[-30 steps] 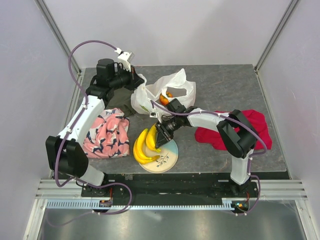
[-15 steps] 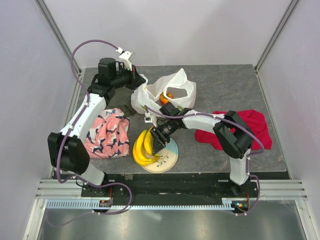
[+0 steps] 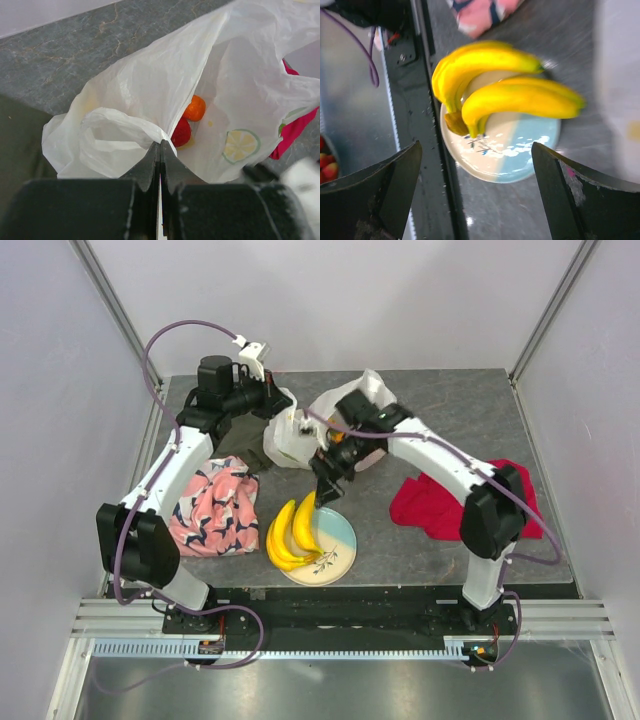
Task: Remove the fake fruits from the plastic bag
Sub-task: Adjust the fake fruit on the plate, then adjust the plastic bag at the center of the board.
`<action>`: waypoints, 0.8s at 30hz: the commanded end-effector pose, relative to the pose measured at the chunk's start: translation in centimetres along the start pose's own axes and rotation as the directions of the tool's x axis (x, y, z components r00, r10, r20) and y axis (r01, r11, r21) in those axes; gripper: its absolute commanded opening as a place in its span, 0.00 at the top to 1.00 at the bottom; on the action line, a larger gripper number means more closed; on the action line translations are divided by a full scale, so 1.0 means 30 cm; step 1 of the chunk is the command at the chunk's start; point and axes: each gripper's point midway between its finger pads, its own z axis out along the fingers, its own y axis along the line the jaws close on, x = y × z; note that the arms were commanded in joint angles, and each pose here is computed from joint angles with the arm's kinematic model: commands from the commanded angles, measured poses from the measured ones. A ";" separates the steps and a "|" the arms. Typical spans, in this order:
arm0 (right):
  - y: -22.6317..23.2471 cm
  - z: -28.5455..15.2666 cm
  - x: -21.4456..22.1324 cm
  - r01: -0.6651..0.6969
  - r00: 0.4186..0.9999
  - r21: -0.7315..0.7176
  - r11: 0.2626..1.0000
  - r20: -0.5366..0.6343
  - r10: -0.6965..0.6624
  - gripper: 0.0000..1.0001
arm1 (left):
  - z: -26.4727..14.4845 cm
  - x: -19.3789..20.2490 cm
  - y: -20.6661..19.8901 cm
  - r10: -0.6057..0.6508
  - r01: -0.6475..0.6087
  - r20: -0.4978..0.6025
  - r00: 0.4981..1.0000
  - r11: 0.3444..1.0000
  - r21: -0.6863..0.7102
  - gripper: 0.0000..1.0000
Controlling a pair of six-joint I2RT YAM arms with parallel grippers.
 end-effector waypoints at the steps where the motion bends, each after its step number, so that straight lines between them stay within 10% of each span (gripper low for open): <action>1: 0.054 -0.295 -0.175 0.172 0.975 0.176 0.969 0.109 -0.193 0.02 | -0.020 -0.069 -0.062 0.010 -0.013 0.059 0.998 0.999 0.041 0.98; 7: -0.047 -0.344 -0.229 0.171 0.964 0.260 0.950 0.153 -0.216 0.03 | -0.056 0.016 -0.107 -0.009 0.008 0.016 1.000 0.997 0.071 0.98; 14: -0.398 -0.289 -0.047 0.014 0.993 0.571 0.821 0.090 -0.080 0.36 | -0.161 0.116 -0.198 0.002 0.003 -0.040 0.999 0.994 0.112 0.98; 24: -0.463 -0.373 -0.136 -0.029 0.972 0.646 0.763 0.195 -0.129 0.27 | -0.195 0.222 -0.213 0.149 -0.139 -0.098 0.984 0.985 0.103 0.98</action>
